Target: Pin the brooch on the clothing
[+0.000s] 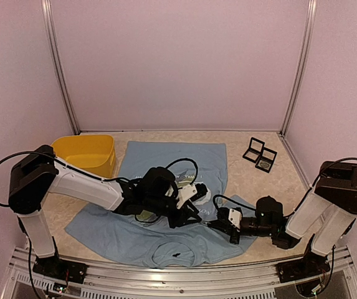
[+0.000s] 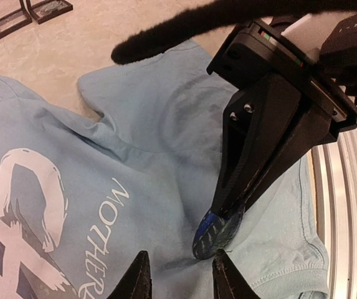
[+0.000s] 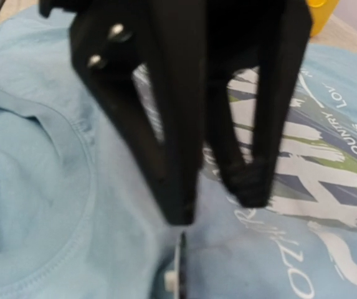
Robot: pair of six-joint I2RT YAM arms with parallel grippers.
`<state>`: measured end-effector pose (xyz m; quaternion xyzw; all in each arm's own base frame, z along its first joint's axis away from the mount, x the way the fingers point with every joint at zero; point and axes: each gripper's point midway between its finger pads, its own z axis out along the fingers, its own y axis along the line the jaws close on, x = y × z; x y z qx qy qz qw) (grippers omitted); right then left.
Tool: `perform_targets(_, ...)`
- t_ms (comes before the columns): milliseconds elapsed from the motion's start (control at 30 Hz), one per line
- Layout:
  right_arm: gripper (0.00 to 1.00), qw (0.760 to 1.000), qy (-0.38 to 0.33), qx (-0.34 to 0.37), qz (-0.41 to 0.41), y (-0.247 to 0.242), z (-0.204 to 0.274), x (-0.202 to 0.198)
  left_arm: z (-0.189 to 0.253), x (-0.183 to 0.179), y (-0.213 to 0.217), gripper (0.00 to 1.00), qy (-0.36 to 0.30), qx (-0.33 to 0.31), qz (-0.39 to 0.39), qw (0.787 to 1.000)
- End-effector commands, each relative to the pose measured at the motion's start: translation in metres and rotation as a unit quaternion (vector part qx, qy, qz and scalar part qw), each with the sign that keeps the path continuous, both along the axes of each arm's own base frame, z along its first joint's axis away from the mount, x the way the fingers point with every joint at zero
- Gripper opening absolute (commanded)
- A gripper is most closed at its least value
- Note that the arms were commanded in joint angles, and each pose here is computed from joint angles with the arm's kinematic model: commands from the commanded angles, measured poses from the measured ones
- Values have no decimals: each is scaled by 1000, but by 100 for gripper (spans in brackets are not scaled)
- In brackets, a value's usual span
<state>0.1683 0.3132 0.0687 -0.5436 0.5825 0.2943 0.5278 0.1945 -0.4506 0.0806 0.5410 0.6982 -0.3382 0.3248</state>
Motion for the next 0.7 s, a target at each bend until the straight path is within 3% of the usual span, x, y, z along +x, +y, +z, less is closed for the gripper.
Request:
perform_targets(0, 0, 1000, 4, 22, 13, 6, 12, 0, 20, -1, -7, 31, -29, -30, -30, 999)
perform_targets(400, 0, 1000, 4, 26, 15, 7, 17, 3, 8, -19, -7, 29, -35, -27, -77, 996)
perform_targets(667, 0, 1000, -2, 18, 22, 7, 16, 1, 3, -4, -11, 14, -70, -14, -48, 996)
